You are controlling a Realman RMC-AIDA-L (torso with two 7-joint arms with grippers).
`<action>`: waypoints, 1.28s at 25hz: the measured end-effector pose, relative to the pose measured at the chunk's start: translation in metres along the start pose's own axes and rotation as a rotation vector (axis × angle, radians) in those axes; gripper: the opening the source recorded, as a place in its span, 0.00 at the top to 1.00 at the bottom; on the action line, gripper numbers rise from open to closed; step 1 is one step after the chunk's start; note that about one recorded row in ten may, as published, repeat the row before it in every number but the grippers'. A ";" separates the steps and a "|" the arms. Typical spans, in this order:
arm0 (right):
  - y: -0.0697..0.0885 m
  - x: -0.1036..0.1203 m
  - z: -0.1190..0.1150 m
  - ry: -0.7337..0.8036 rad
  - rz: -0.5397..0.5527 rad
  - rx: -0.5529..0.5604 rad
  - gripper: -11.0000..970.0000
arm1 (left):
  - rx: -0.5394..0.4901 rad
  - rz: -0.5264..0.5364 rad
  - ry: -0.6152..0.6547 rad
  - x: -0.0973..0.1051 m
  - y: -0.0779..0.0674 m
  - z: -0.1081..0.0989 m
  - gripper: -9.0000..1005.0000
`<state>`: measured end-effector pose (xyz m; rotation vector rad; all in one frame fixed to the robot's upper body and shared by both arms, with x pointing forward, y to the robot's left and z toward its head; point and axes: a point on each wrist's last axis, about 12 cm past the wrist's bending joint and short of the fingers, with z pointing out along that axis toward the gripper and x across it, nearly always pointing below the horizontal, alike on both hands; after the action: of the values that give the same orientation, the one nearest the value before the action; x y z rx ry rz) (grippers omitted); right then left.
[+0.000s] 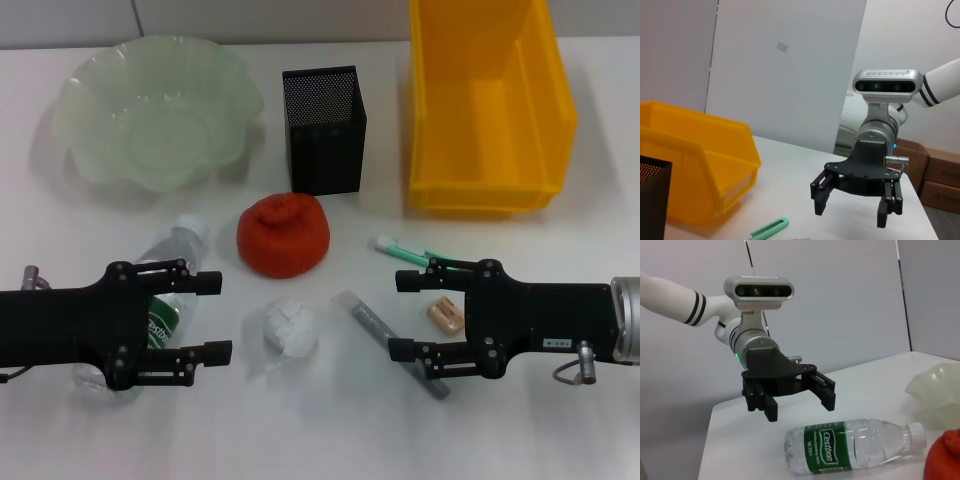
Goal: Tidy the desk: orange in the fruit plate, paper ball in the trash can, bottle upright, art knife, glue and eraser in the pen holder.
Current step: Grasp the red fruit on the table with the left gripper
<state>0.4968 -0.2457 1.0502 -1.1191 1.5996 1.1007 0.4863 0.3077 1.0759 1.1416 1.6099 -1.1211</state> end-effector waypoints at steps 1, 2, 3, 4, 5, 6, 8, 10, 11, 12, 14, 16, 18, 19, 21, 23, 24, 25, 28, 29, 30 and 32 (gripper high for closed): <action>0.000 0.000 0.000 0.000 0.000 0.000 0.18 | 0.000 0.001 0.000 0.000 0.000 0.000 0.23; 0.000 0.000 0.000 0.000 0.000 0.001 0.18 | 0.000 0.001 0.000 0.000 0.000 0.000 0.23; 0.000 0.000 0.000 0.000 0.000 0.001 0.18 | 0.000 0.000 0.000 0.000 0.000 0.000 0.23; 0.000 0.000 0.000 0.001 0.001 0.001 0.18 | 0.000 0.000 0.000 0.000 0.000 0.000 0.23; 0.000 0.001 0.000 0.001 0.001 0.001 0.18 | 0.000 0.000 0.000 0.000 0.000 0.000 0.23; 0.000 0.001 0.000 0.001 0.001 0.001 0.18 | 0.000 0.000 0.000 0.000 0.000 0.000 0.23; 0.000 0.001 0.000 0.001 0.002 0.001 0.18 | -0.001 -0.002 -0.001 -0.001 0.001 0.000 0.23; 0.000 0.001 0.000 0.001 0.002 0.001 0.18 | -0.001 -0.005 -0.001 -0.001 0.001 0.000 0.23; 0.000 0.001 0.000 0.001 0.001 0.001 0.18 | -0.001 -0.005 -0.001 -0.001 0.001 0.000 0.23; 0.000 0.001 0.000 0.001 0.001 0.001 0.18 | 0.002 -0.003 -0.003 -0.002 0.001 0.002 0.23; 0.000 0.001 0.000 0.001 0.001 0.001 0.18 | 0.006 -0.001 -0.005 -0.003 0.002 0.003 0.23; 0.001 0.001 -0.001 0.001 0.002 0.001 0.18 | 0.009 0.002 -0.007 -0.004 0.002 0.004 0.23; 0.001 0.001 -0.001 0.001 0.003 0.002 0.18 | 0.013 0.003 -0.009 -0.006 0.003 0.006 0.23; 0.001 0.002 -0.001 0.001 0.004 0.003 0.18 | 0.013 0.003 -0.009 -0.006 0.003 0.006 0.23; 0.001 0.002 -0.001 0.001 0.005 0.004 0.18 | 0.005 0.014 -0.017 -0.013 0.010 0.015 0.23; 0.002 0.003 -0.001 0.001 0.007 0.004 0.18 | -0.021 0.026 -0.015 -0.018 0.019 0.023 0.23; 0.002 0.003 -0.002 0.001 0.009 0.005 0.18 | -0.021 0.026 -0.015 -0.018 0.019 0.023 0.23; 0.003 0.004 -0.002 0.001 0.010 0.006 0.18 | -0.021 0.026 -0.015 -0.018 0.019 0.023 0.23; 0.003 0.004 -0.003 0.001 0.011 0.009 0.18 | -0.093 0.051 0.018 -0.033 0.043 0.049 0.23; 0.003 0.004 -0.003 0.000 0.011 0.009 0.18 | -0.093 0.051 0.018 -0.033 0.043 0.049 0.23; 0.003 0.004 -0.003 0.000 0.011 0.010 0.18 | -0.109 0.055 0.030 -0.035 0.047 0.055 0.23; 0.003 0.004 -0.003 0.000 0.011 0.011 0.18 | -0.147 0.053 0.073 -0.037 0.055 0.067 0.23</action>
<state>0.4926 -0.2485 1.0473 -1.1038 1.6115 1.0977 0.5569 0.2458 1.0839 1.1325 1.6787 -0.9204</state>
